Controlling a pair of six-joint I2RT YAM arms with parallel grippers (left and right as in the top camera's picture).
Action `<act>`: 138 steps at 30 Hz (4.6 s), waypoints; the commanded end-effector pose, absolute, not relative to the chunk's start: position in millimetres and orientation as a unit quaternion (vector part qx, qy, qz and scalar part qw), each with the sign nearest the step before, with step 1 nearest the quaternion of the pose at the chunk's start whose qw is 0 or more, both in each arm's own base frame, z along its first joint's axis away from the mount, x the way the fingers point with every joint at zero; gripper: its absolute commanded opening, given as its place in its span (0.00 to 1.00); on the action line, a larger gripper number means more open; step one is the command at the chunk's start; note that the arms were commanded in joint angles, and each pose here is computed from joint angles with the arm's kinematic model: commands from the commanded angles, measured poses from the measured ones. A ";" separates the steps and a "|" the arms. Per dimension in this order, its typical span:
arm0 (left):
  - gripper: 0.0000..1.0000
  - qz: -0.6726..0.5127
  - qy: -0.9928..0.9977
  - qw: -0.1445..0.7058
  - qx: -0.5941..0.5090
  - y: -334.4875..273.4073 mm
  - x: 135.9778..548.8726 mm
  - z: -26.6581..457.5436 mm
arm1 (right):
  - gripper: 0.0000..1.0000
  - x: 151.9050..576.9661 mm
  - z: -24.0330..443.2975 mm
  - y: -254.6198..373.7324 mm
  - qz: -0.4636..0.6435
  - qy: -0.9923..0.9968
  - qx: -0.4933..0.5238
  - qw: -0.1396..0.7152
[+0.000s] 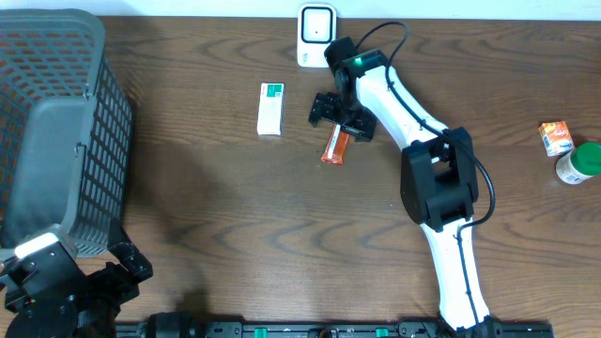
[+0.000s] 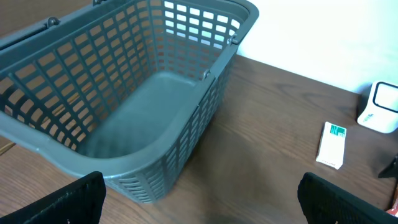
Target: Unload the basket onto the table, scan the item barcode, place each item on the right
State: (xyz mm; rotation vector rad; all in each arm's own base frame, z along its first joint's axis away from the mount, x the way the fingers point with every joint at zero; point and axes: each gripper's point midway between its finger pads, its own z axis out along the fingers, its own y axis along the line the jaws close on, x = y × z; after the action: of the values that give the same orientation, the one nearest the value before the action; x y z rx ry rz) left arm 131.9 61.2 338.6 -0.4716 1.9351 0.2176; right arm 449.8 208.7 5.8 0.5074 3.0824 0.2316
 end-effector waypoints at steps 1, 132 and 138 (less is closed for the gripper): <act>1.00 0.088 0.815 0.537 -0.201 60.8 133.0 336.8 | 0.99 454.9 -19.5 179.0 0.023 0.984 0.177 0.012; 1.00 0.088 0.815 0.536 -0.201 60.8 133.0 336.7 | 0.29 491.1 239.3 237.0 0.144 0.921 -0.114 0.343; 1.00 0.088 0.815 0.536 -0.201 60.7 133.1 336.7 | 0.32 444.8 186.2 219.8 0.102 0.963 -0.116 0.221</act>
State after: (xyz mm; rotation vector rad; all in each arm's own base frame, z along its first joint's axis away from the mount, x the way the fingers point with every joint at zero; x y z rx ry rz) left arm 131.9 61.2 338.6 -0.4716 1.9351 0.2176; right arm 458.6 224.2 197.8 -0.3073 2.6034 0.3200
